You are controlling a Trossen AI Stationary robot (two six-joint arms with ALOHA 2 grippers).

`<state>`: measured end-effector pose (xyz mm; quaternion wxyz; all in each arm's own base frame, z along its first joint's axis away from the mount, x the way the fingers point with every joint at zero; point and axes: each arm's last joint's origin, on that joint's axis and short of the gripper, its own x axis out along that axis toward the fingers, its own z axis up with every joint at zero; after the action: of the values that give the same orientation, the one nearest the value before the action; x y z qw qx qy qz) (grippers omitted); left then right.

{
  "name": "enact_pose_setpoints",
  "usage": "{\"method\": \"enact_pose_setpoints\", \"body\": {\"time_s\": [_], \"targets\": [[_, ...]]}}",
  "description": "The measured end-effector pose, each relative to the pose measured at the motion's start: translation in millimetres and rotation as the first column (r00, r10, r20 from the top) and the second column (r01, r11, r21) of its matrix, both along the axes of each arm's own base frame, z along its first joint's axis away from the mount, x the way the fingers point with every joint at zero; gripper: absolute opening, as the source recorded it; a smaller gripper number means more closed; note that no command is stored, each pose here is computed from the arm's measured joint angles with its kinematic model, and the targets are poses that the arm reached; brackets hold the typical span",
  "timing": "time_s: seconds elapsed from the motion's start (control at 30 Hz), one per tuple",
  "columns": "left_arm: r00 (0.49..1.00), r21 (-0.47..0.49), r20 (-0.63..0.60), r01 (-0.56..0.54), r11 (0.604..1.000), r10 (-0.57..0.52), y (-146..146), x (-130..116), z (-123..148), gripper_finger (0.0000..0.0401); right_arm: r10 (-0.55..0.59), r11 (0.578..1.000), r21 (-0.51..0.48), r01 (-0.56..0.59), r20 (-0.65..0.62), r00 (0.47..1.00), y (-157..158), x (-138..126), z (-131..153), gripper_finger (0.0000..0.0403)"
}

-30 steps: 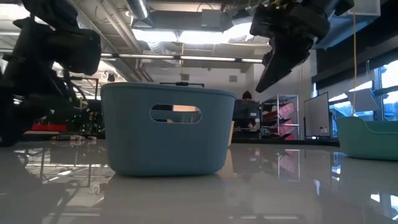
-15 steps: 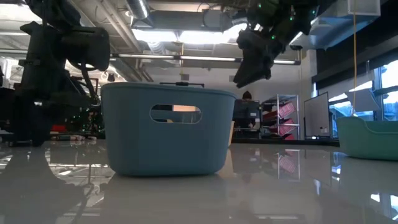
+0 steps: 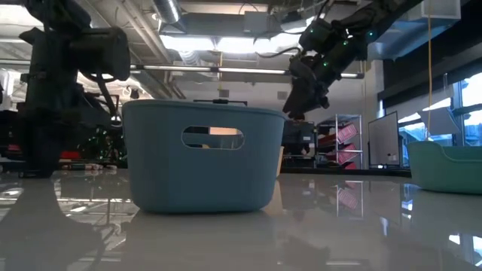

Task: Sort batteries
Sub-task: Put the black battery into the yellow bin

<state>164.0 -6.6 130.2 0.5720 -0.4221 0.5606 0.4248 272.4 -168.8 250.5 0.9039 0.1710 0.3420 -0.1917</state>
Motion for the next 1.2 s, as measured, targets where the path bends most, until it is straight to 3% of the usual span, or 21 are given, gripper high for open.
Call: {"method": "enact_pose_setpoints", "body": {"time_s": [0.1, 0.23, 0.33, 0.43, 0.53, 0.6, 0.7, 0.8, 1.0, 1.2], "targets": [[0.999, 0.013, 0.005, 0.048, 0.999, -0.048, -2, 0, 3, 0.0016, -0.011, 1.0, -0.006, 0.011, -0.011, 1.0, 0, -1, -1, 0.0179], [0.996, 0.043, 0.062, 0.064, 0.997, -0.066, -2, 2, 12, 0.0017, -0.014, 1.0, -0.001, 0.014, -0.015, 1.0, 0, -1, -1, 0.0179], [0.97, 0.092, 0.229, 0.069, 0.993, -0.088, -1, 15, 28, 0.0018, -0.019, 1.0, 0.003, 0.019, -0.015, 1.0, -2, -1, -2, 0.0179], [0.905, 0.162, 0.399, 0.092, 0.982, -0.151, 0, 30, 44, 0.0014, -0.025, 0.999, 0.024, 0.026, -0.022, 0.999, -4, 0, -6, 0.0179], [0.769, 0.276, 0.603, 0.051, 0.96, -0.214, 1, 51, 70, 0.0014, -0.037, 0.998, 0.046, 0.038, -0.029, 0.999, -7, 0, -11, 0.0179], [0.704, 0.336, 0.665, 0.013, 0.942, -0.247, 6, 61, 80, 0.0015, -0.036, 0.997, 0.059, 0.038, -0.037, 0.999, -9, 1, -14, 0.0179], [0.654, 0.387, 0.703, -0.023, 0.922, -0.278, 17, 75, 86, 0.0016, -0.042, 0.997, 0.07, 0.045, -0.047, 0.998, -10, 2, -18, 0.0179], [0.659, 0.409, 0.696, -0.04, 0.912, -0.284, 33, 88, 88, 0.0014, -0.055, 0.994, 0.09, 0.06, -0.054, 0.997, -11, 3, -23, 0.0179], [0.647, 0.422, 0.686, 0.018, 0.906, -0.333, 62, 127, 85, 0.0019, -0.056, 0.994, 0.093, 0.061, -0.055, 0.997, -12, 3, -23, 0.0179], [0.669, 0.408, 0.648, 0.101, 0.907, -0.366, 88, 163, 71, 0.0017, -0.057, 0.993, 0.096, 0.062, -0.059, 0.997, -11, 3, -23, 0.0179]]}}
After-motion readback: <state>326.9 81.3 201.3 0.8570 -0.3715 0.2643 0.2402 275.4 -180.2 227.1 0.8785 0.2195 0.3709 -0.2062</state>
